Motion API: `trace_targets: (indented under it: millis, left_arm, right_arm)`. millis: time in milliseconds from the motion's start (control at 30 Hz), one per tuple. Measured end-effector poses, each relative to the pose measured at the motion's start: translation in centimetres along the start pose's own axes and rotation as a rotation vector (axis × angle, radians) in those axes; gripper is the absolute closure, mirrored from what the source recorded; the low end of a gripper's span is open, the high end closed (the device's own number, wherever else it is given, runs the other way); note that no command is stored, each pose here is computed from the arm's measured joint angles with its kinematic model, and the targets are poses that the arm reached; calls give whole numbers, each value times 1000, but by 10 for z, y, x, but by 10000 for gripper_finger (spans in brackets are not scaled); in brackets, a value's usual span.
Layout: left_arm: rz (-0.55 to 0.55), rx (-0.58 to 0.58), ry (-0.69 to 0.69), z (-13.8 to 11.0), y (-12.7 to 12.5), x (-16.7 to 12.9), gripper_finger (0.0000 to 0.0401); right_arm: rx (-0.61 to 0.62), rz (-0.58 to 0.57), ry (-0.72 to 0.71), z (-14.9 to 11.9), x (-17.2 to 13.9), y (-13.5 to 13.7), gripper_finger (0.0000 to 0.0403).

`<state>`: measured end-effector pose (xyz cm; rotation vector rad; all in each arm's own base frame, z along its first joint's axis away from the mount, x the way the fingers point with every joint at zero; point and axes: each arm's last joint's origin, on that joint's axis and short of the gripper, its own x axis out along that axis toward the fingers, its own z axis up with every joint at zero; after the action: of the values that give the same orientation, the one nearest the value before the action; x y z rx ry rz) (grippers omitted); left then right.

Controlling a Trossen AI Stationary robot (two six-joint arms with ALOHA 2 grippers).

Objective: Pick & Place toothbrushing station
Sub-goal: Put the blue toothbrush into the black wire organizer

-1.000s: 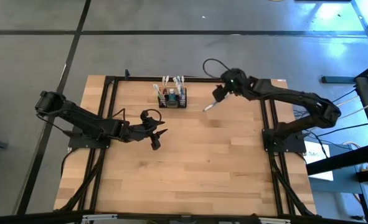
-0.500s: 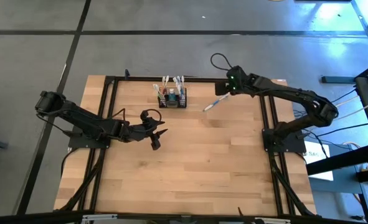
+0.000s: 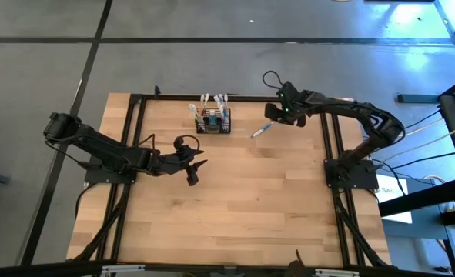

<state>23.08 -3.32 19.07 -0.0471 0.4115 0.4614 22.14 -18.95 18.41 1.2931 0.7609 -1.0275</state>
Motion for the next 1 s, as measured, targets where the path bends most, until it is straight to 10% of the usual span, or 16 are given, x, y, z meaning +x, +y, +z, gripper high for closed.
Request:
trace_targets:
  millis: [1000]
  left_arm:
    - [5,0,-2,0,0,0,235]
  right_arm:
    - [257,-83,-87,1,3,-4,229]
